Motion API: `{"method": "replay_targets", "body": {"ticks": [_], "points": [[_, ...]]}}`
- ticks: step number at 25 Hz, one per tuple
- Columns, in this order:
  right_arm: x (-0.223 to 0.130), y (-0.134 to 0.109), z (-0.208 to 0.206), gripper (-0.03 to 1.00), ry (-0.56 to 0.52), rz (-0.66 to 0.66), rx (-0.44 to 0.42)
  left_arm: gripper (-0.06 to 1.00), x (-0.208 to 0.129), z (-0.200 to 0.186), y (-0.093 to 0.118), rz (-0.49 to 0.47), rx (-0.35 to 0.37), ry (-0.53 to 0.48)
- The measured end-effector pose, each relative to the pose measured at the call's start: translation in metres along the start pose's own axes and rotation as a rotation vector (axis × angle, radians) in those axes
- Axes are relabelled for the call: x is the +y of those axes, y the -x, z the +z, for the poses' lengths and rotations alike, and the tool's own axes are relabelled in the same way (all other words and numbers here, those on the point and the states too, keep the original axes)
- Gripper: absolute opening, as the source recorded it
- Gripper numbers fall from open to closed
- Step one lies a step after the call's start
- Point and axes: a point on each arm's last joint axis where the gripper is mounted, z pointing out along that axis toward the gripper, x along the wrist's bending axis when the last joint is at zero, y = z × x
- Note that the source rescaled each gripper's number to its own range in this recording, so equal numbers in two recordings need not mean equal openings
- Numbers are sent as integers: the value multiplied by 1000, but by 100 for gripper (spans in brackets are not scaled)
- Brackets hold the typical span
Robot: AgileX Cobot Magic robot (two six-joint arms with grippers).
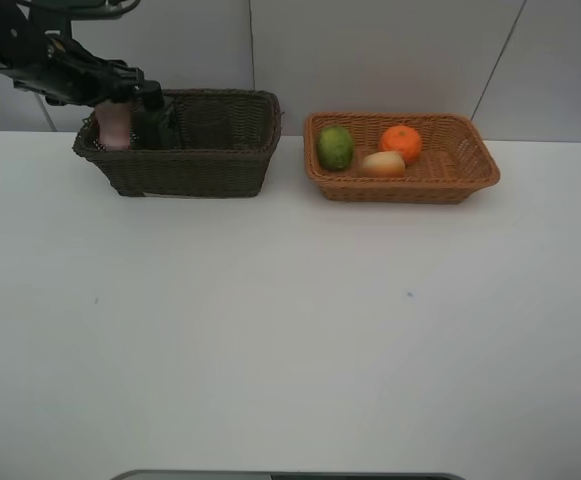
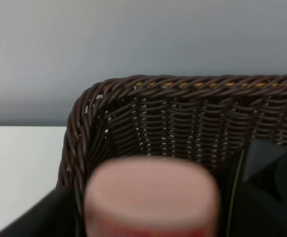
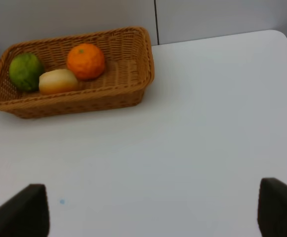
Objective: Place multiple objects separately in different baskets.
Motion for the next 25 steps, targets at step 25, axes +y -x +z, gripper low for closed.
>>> {"method": "replay_targets", "body": {"ticks": [25], "points": [[0, 0, 0, 81, 0, 0, 0, 99, -4, -74, 3, 69, -5, -51]]}}
